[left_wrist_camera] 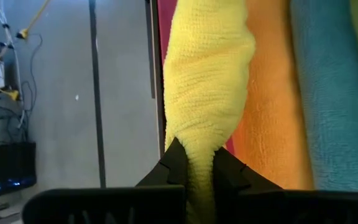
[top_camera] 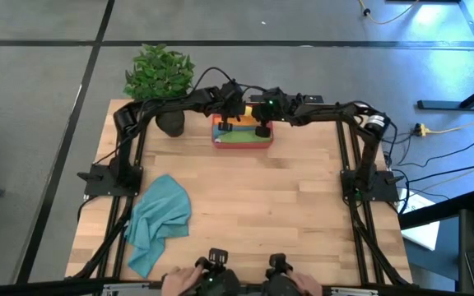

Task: Roll microfiber towels into tight, uniform cylinder then place into a basket
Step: Put the rolled yellow towel into the red bin

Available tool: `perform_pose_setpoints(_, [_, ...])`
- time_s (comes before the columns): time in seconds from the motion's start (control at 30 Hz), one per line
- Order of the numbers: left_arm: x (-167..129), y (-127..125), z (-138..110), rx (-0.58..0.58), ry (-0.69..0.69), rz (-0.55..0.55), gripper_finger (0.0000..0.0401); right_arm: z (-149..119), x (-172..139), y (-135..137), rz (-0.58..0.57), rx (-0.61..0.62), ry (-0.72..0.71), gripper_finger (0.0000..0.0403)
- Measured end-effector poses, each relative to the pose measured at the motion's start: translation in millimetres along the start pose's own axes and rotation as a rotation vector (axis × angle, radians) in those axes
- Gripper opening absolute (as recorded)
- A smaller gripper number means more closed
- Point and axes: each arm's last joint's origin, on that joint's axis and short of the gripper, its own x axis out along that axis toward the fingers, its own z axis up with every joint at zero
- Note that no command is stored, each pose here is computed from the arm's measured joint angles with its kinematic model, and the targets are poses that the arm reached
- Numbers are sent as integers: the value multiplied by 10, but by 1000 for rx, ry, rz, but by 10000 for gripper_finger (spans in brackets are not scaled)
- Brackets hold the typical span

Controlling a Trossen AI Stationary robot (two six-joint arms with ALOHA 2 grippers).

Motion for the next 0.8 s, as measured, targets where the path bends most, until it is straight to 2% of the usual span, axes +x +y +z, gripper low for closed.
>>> perform_pose_setpoints(0.17, [135,-2,-53,-12,19,-13,16,-30,149,3,29,7,41,40])
perform_pose_setpoints(0.33, [224,-19,-62,-25,23,-16,16,-11,138,-24,27,11,49,48])
perform_pose_setpoints(0.43, [271,-29,-73,-61,31,-17,16,39,64,-68,23,11,66,78])
perform_pose_setpoints(0.57, [369,-2,-172,-157,107,32,16,117,-83,-151,-46,7,131,139])
perform_pose_setpoints(0.67, [358,84,-199,-233,100,75,16,191,-215,-197,-97,3,157,178])
perform_pose_setpoints(0.8, [370,98,-230,-246,88,44,16,236,-337,-215,-98,22,162,205])
